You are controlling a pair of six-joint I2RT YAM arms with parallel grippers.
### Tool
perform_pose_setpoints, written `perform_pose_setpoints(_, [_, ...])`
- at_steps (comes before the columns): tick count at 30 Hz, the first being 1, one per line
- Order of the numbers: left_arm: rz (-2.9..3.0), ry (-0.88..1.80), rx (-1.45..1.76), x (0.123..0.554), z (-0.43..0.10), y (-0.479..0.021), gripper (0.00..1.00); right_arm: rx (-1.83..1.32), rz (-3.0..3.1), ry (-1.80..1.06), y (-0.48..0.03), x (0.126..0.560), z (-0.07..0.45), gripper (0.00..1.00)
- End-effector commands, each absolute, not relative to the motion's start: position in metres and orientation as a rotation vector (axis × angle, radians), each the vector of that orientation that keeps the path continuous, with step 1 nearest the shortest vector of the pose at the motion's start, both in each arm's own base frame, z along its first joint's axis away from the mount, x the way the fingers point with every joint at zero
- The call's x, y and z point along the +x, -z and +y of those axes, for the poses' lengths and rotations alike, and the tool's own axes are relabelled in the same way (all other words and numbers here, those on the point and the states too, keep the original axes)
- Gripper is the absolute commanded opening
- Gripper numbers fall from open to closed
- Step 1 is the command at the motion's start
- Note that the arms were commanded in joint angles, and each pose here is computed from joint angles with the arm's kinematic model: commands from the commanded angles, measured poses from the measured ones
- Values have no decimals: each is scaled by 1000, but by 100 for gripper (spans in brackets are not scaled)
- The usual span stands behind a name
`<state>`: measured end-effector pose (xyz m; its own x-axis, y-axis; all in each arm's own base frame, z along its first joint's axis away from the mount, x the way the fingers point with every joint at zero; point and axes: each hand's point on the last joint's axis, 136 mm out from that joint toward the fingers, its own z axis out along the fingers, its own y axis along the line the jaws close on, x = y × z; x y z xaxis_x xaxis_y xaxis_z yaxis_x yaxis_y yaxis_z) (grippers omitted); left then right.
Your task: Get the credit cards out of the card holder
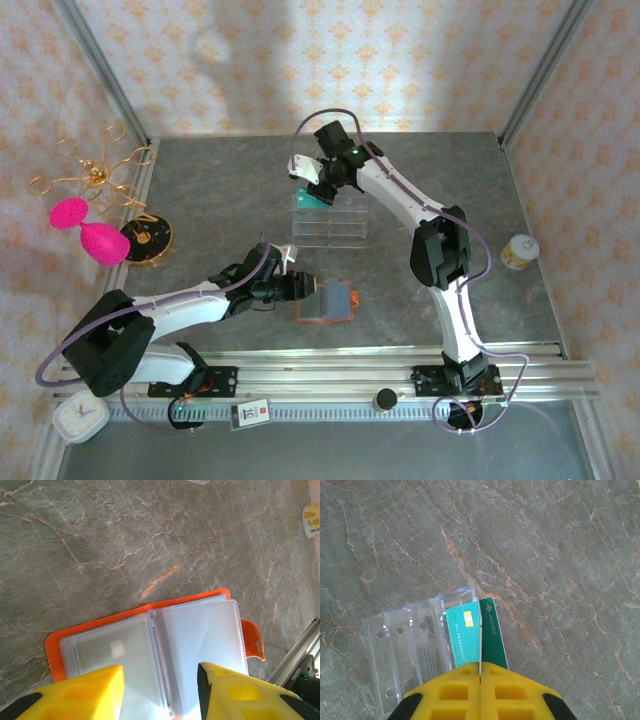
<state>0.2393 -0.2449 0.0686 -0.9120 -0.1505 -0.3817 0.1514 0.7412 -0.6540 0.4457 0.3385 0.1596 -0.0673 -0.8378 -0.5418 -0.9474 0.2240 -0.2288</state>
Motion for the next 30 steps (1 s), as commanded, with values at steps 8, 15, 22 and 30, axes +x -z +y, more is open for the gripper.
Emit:
perform_pose_setpoints(8, [2469,1055,-14,246,-249,-82,44,-1490,1880,-304,-204,451,351,34])
perform_pose_setpoints(15, [2406,1046,-75,249,-240,-90,45,-1119,1866,-626,-268,417,365,36])
perform_pose_setpoints(22, [2299,893,-252,251,-195,-96,51,-490,1945,-797,-270,368,346,37])
perform_pose_setpoints(30, [2245,802,-349,243,-163,-93,56,-291,2304,-665,-161,279,323,37])
